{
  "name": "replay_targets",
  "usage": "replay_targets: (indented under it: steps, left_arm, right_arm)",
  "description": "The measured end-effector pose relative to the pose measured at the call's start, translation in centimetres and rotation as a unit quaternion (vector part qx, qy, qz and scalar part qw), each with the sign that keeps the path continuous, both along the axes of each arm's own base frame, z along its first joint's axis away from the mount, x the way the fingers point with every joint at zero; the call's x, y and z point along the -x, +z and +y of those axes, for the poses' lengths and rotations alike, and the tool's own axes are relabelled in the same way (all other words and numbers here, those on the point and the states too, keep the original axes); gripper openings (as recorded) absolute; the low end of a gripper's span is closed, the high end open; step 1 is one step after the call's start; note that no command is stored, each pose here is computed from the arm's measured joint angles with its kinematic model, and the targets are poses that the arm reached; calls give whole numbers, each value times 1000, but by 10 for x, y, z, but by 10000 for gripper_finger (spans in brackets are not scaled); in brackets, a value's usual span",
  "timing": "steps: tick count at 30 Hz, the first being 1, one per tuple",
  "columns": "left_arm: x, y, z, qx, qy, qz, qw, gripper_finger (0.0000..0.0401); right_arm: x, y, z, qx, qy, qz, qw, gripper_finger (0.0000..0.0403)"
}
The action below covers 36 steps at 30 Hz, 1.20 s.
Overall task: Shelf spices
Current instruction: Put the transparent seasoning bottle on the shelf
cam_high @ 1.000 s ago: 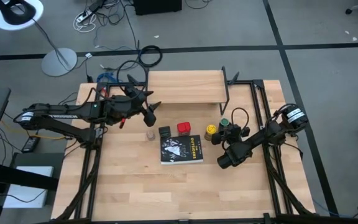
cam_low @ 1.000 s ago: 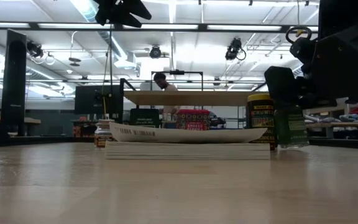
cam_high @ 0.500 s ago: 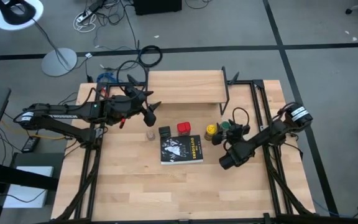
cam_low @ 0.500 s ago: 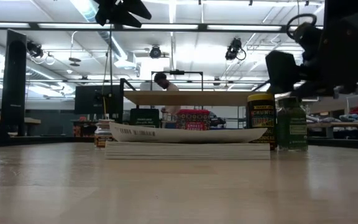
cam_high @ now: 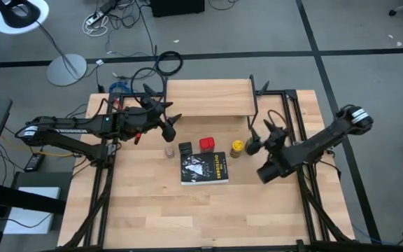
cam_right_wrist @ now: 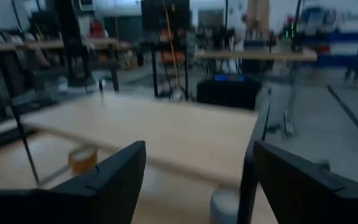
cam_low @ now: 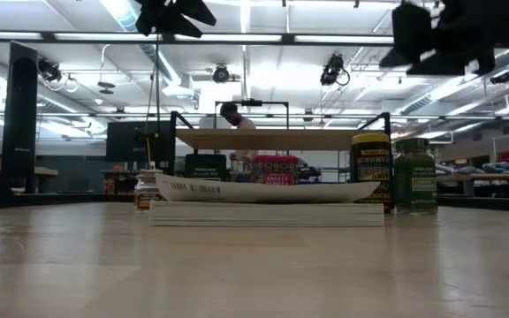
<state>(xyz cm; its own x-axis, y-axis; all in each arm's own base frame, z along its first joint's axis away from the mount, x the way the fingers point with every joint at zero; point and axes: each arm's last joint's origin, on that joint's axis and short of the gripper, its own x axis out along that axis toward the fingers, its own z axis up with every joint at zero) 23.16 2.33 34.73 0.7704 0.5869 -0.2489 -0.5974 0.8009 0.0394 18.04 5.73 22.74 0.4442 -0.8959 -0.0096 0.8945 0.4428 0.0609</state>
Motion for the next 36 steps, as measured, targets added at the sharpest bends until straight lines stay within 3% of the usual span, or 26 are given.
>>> replay_targets:
  steps: [10, 18, 21, 29, 36]
  left_arm:
    - [-5, 8, -1, -7, -22, -43, 999, 273]
    - [-9, 16, -2, -24, -51, -78, 995, 273]
    - [-9, 26, -3, -31, -71, -97, 992, 273]
    - [-6, 54, -4, -59, -101, -121, 986, 273]
    - [1, 83, -11, -120, -108, -124, 979, 268]
  right_arm:
    - [12, 99, -5, 64, 2, 115, 991, 293]
    - [9, 174, -4, 130, 3, 250, 959, 293]
    - [7, 192, -3, 141, 33, 288, 947, 292]
    - [-11, 220, 4, 176, 219, 266, 922, 293]
    - [-17, 235, -3, 206, 278, 206, 915, 292]
